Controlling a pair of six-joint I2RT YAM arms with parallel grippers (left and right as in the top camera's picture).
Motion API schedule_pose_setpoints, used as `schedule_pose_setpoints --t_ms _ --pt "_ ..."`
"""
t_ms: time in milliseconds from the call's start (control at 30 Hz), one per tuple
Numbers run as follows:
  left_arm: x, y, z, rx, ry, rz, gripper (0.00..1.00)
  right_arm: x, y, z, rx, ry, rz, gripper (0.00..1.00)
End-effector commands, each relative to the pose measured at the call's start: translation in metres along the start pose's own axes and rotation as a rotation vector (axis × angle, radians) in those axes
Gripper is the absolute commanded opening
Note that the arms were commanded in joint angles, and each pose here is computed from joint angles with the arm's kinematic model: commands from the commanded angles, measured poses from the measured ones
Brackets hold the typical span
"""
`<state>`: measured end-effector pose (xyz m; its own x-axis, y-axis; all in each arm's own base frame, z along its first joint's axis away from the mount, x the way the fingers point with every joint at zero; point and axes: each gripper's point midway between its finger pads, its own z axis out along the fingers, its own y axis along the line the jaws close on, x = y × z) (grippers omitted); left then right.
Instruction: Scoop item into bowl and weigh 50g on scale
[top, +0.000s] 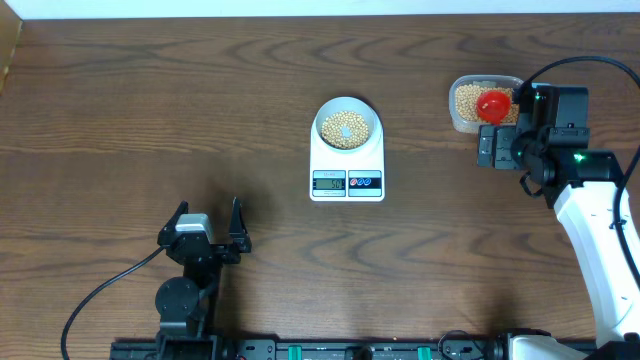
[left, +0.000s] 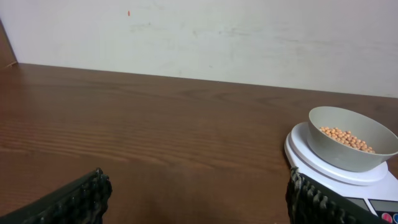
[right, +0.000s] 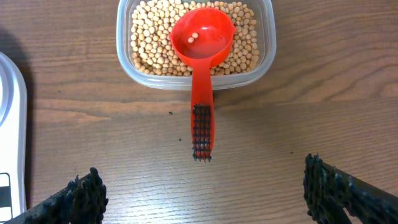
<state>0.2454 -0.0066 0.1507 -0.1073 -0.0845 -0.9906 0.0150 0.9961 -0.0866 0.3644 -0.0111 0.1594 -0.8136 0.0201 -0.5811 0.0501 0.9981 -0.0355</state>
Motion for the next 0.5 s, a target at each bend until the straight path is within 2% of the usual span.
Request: schedule_pose_setpoints --t_ms 0,300,367,467 --pt "0.015 0.008 0.0 -0.042 0.051 0.018 0.92 -0.009 -0.003 -0.006 0.003 -0.027 -0.002 0.99" --pt "0.015 0.008 0.0 -0.041 0.051 0.018 0.92 -0.008 -0.007 -0.03 0.023 -0.066 -0.03 0.99" --pt "0.015 0.008 0.0 -0.042 0.051 0.018 0.92 -0.011 -0.006 -0.037 0.017 -0.114 -0.026 0.99" --pt "0.015 0.008 0.0 -0.041 0.051 0.018 0.92 -0.023 0.0 -0.047 -0.024 -0.27 -0.02 0.99"
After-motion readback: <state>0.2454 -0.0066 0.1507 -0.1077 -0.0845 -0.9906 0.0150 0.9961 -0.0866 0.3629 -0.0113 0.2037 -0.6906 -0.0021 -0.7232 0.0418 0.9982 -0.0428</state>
